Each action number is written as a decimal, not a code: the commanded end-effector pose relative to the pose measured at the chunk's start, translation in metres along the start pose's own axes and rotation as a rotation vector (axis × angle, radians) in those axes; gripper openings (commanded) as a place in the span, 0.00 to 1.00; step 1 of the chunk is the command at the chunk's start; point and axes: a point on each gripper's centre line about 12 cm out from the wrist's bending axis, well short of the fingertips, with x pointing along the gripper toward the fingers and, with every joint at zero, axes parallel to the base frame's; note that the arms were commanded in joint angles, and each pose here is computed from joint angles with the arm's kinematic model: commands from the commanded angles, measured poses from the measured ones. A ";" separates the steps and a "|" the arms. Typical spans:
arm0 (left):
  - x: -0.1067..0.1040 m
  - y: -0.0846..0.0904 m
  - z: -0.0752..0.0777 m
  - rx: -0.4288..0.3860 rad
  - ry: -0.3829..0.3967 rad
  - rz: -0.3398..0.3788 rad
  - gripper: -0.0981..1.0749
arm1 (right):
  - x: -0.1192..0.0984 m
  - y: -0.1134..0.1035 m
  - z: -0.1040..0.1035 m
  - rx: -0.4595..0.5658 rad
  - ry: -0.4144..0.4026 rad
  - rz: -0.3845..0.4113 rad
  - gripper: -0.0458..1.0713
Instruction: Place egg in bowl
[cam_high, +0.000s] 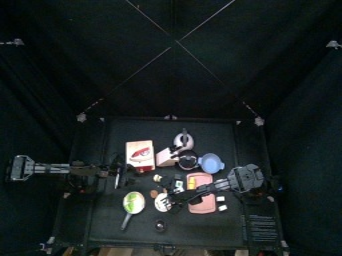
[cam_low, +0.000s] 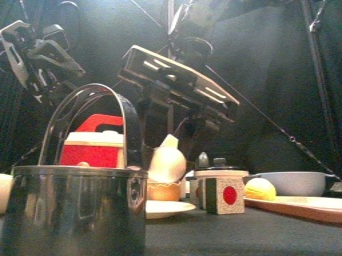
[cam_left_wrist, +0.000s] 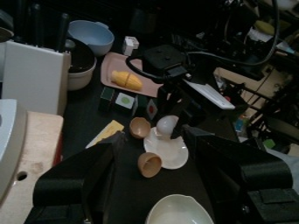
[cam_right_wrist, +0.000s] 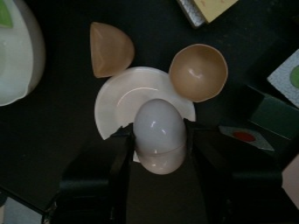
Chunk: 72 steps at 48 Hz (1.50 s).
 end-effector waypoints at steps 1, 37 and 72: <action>0.001 -0.001 0.007 0.003 -0.017 -0.005 0.86 | -0.034 0.002 0.009 -0.002 -0.037 0.064 0.66; 0.001 -0.001 0.006 0.001 -0.015 -0.001 0.86 | -0.111 -0.257 0.036 0.240 -0.214 -0.084 0.66; 0.001 0.000 0.004 0.000 -0.012 0.002 0.87 | -0.080 -0.287 0.047 0.307 -0.232 -0.089 0.88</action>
